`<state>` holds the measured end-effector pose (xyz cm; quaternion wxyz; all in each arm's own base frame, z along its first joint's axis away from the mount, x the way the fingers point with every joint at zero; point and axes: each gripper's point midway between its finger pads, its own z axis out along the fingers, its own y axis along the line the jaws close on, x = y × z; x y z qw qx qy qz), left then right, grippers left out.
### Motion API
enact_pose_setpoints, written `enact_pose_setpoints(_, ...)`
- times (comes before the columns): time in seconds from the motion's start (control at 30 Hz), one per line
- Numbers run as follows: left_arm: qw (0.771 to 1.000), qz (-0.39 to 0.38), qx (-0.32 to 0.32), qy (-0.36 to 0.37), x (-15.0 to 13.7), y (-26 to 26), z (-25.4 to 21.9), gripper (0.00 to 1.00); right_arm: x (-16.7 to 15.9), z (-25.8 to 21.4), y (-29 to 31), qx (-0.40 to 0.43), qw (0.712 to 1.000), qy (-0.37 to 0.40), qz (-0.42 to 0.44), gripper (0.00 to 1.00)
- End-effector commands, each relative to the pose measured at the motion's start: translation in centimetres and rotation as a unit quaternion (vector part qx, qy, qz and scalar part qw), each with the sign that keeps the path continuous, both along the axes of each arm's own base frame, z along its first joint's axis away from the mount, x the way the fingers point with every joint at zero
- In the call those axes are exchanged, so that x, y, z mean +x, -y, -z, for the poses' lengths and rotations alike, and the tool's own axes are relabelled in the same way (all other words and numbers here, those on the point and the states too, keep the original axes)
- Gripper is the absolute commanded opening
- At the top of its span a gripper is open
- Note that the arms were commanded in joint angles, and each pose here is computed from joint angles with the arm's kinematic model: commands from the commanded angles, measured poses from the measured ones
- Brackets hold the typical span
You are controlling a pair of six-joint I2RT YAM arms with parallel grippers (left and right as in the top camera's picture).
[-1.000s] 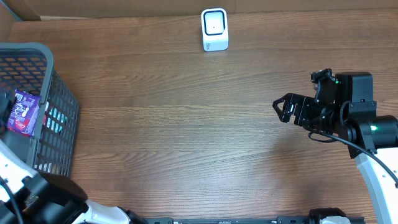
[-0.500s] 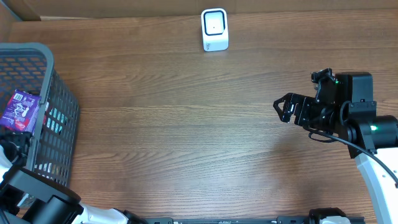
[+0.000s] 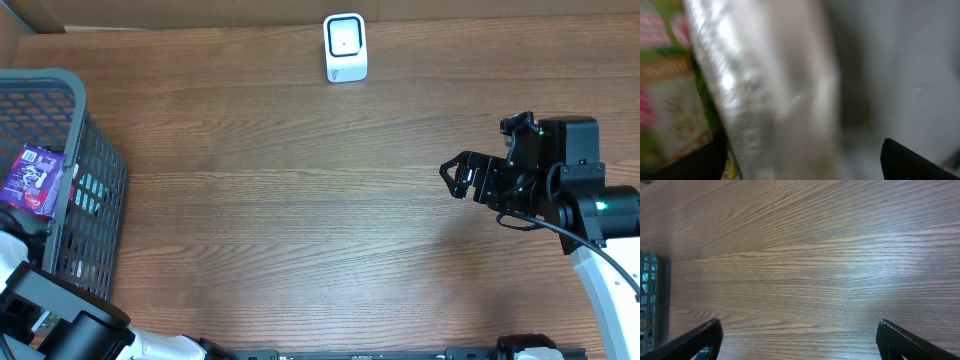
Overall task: Scan the item barcode
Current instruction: 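Reach into the basket and grasp the white cosmetic tube with left gripper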
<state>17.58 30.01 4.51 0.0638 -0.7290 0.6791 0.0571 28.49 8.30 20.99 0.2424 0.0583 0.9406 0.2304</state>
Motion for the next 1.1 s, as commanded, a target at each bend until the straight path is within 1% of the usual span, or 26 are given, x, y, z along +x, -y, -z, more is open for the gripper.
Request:
enact_pose_setpoints(0.0,1.000,-0.015,-0.021,-0.013,-0.8,1.2,0.9,0.91,0.4,-0.8,0.0,-0.004,1.000,0.014,-0.002,0.98)
enact_pose_setpoints(0.07,0.999,-0.016,-0.025,-0.016,-1.0,1.5,0.9,0.96,0.4,-0.7,0.0,-0.004,1.000,0.013,-0.002,0.98)
enact_pose_setpoints(0.13,0.999,-0.015,-0.025,-0.016,-1.0,1.5,1.0,0.98,0.4,-0.6,0.0,-0.004,1.000,0.010,-0.003,0.98)
enact_pose_setpoints(0.2,1.000,-0.015,-0.019,-0.012,-0.8,1.3,1.2,0.97,0.5,-0.3,0.0,-0.004,1.000,0.006,-0.003,0.98)
enact_pose_setpoints(0.27,1.000,-0.015,-0.008,-0.008,-0.7,0.9,1.5,0.91,0.6,0.0,0.0,-0.005,1.000,-0.001,-0.003,0.98)
enact_pose_setpoints(0.3,1.000,-0.015,-0.004,-0.007,-0.6,0.7,1.6,0.89,0.7,0.1,0.0,-0.005,1.000,-0.003,-0.003,0.98)
enact_pose_setpoints(0.43,1.000,-0.016,0.014,-0.001,-0.4,0.0,1.8,0.90,0.8,0.5,0.0,-0.005,1.000,-0.010,-0.003,0.98)
enact_pose_setpoints(0.53,1.000,-0.016,0.024,0.006,-0.2,-0.3,2.1,0.93,0.8,0.6,0.0,-0.005,1.000,-0.010,-0.003,0.98)
enact_pose_setpoints(0.63,0.999,-0.015,0.032,0.014,0.1,-0.5,2.4,0.93,0.8,0.6,0.0,-0.005,1.000,-0.010,-0.003,0.98)
enact_pose_setpoints(0.67,0.999,-0.015,0.033,0.015,0.1,-0.5,2.5,0.90,0.8,0.6,0.0,-0.005,1.000,-0.010,-0.003,0.98)
enact_pose_setpoints(0.7,0.999,-0.015,0.032,0.014,0.1,-0.4,2.6,0.83,0.8,0.6,0.0,-0.005,1.000,-0.010,-0.003,0.98)
enact_pose_setpoints(0.73,0.999,-0.015,0.033,0.015,0.1,-0.5,2.6,0.73,0.8,0.6,0.0,-0.005,1.000,-0.010,-0.003,0.98)
enact_pose_setpoints(0.77,0.999,-0.015,0.034,0.015,0.1,-0.5,2.6,0.61,0.8,0.6,0.0,-0.005,1.000,-0.011,-0.003,0.98)
enact_pose_setpoints(0.83,0.999,-0.015,0.035,0.016,0.1,-0.6,2.6,0.40,0.8,0.6,0.0,-0.005,1.000,-0.010,-0.003,0.98)
enact_pose_setpoints(0.93,0.999,-0.015,0.035,0.016,0.2,-0.6,2.6,0.11,0.8,0.6,0.0,-0.005,1.000,-0.010,-0.003,0.98)
enact_pose_setpoints(0.97,0.999,-0.015,0.035,0.016,0.2,-0.6,2.6,0.04,0.8,0.6,0.0,-0.005,1.000,-0.010,-0.003,0.98)
enact_pose_setpoints(1.03,0.999,-0.014,0.040,0.026,0.6,-0.9,2.4,0.04,0.8,0.6,0.0,-0.005,1.000,-0.010,-0.003,0.98)
enact_pose_setpoints(1.07,0.998,-0.011,0.040,0.042,1.3,-1.1,2.0,0.04,0.8,0.6,0.0,-0.005,1.000,-0.010,-0.003,0.98)
